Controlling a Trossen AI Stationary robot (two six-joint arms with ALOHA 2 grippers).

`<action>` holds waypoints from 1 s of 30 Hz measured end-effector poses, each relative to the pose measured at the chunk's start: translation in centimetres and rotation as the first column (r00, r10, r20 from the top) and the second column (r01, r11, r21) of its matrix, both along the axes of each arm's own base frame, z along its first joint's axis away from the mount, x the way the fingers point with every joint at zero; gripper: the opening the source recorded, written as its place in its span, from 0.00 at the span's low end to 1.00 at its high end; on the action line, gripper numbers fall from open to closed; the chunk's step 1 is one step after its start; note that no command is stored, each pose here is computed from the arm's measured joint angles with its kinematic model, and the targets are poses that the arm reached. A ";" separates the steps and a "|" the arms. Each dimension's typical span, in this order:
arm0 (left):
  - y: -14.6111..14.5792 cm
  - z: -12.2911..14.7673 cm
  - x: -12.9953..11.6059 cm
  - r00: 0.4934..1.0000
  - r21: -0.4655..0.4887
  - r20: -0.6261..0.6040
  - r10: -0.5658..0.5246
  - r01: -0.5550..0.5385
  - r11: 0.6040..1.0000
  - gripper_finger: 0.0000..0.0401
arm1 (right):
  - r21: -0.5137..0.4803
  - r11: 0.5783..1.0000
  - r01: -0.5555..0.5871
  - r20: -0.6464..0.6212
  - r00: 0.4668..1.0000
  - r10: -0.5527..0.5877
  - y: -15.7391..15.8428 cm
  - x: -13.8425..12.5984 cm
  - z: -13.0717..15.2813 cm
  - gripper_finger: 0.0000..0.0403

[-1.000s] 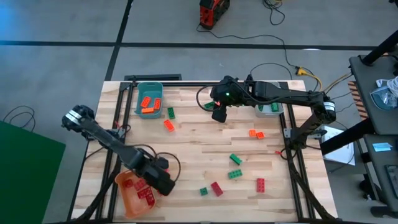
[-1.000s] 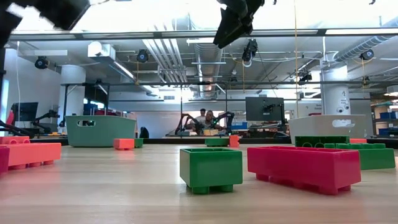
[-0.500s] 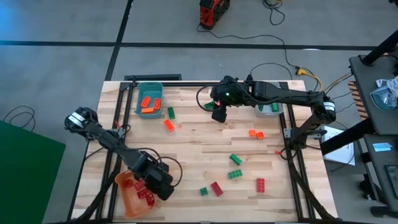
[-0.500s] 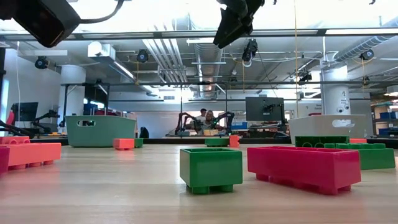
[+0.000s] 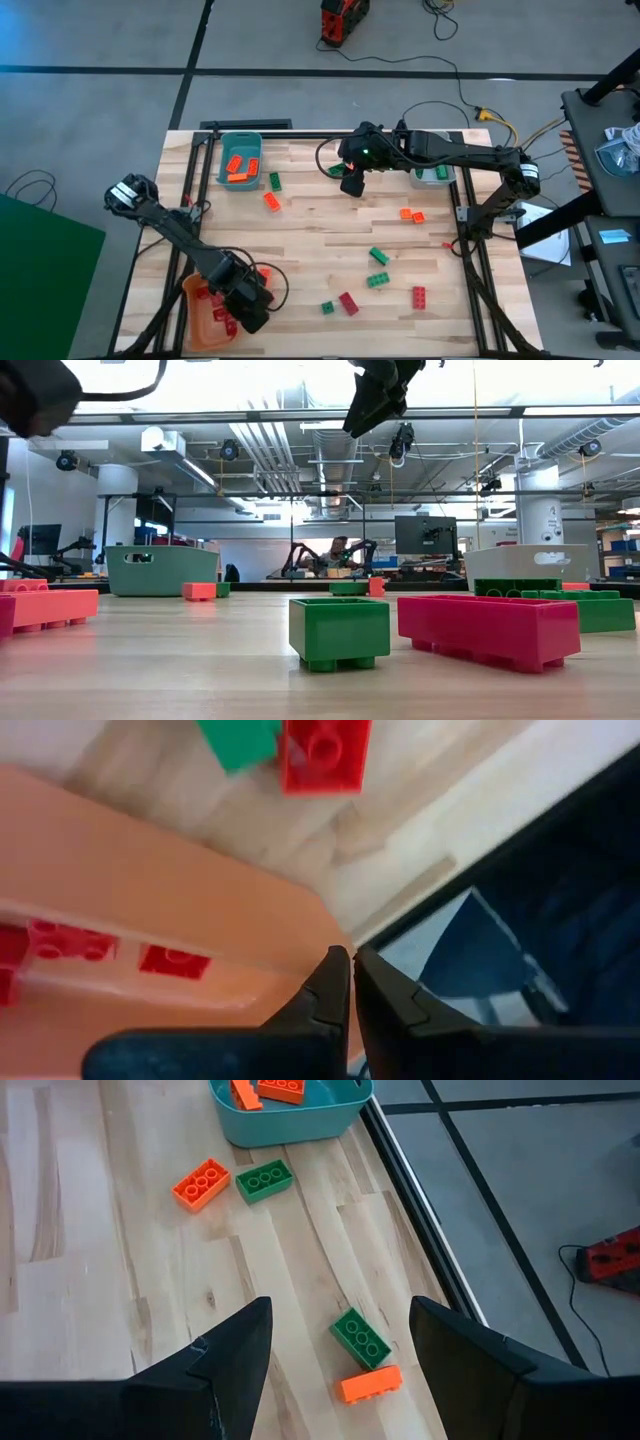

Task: Sort blocks
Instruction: Put the green game piece into the gray bin

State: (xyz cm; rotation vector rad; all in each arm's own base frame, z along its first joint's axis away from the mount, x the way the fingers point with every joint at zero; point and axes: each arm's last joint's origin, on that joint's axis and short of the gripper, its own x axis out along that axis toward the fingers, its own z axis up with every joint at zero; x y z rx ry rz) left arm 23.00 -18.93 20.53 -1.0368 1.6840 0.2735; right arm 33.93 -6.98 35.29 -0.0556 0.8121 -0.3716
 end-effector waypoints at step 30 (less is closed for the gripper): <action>7.3 12.4 -2.0 0.936 0.395 0.326 -0.132 -0.008 0.919 0.00 | 0.259 0.966 0.026 0.048 0.998 -0.040 0.7 -1.1 0.7 0.57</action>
